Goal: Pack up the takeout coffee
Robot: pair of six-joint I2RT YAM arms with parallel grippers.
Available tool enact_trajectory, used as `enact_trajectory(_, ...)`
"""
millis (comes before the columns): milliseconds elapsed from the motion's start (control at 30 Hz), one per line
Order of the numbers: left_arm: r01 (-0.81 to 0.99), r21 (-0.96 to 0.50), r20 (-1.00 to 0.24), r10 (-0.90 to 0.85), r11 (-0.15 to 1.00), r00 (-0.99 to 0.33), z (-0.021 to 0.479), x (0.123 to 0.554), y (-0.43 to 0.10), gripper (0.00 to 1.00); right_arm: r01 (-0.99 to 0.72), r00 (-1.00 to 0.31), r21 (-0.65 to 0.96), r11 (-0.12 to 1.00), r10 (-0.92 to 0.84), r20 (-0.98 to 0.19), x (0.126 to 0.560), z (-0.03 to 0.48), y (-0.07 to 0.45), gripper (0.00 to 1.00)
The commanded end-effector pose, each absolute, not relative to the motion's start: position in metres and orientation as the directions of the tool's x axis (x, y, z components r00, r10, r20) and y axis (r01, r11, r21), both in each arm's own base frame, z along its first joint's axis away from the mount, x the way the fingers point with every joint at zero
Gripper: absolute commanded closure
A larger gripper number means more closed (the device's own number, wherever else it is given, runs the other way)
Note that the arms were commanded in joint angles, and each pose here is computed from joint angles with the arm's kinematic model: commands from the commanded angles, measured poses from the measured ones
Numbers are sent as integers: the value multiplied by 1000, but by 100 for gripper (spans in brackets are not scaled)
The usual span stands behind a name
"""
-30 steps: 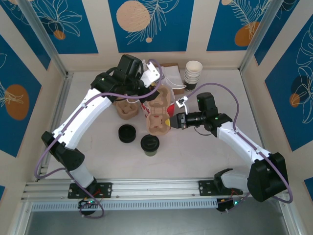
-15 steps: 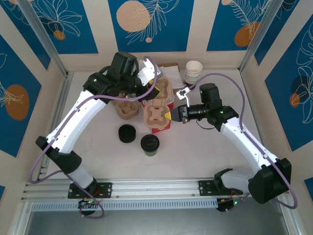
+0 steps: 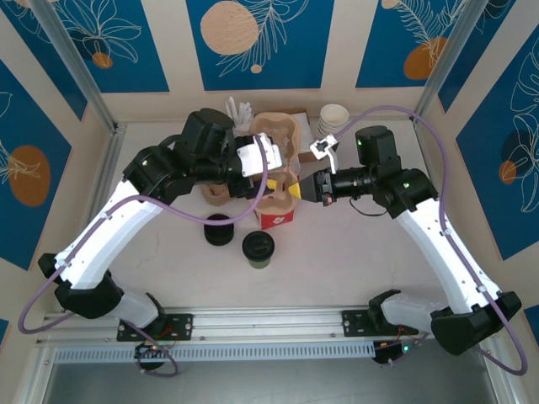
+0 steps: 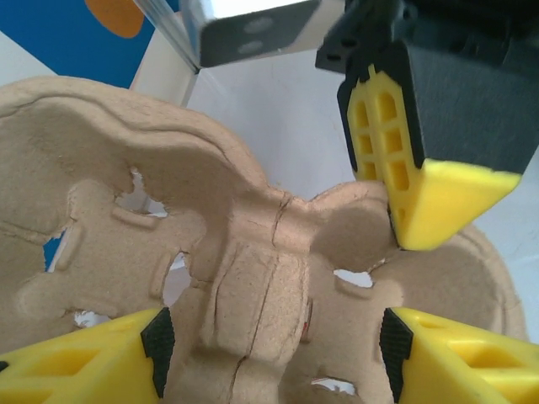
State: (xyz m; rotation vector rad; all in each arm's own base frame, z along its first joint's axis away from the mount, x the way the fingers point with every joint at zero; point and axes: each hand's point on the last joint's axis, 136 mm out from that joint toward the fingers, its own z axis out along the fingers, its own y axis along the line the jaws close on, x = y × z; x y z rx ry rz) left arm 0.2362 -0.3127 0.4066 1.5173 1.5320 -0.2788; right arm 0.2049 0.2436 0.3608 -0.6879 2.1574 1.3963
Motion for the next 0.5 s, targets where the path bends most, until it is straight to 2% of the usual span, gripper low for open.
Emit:
enact_trajectory(0,834,525,-649,714,172,262,404,239,-310,32,-615,-783,689,383,-193,-592,194,361,241,100)
enact_trajectory(167,820,551,-617,736,153,277,400,241,-315,32,-612,-787,686,394,-217,-577,188,362,243,100)
enact_trajectory(467,822,559,-576,765,111,288,391,239,-322,43,-580,-812,687,438,-242,-531,187,354,243,100)
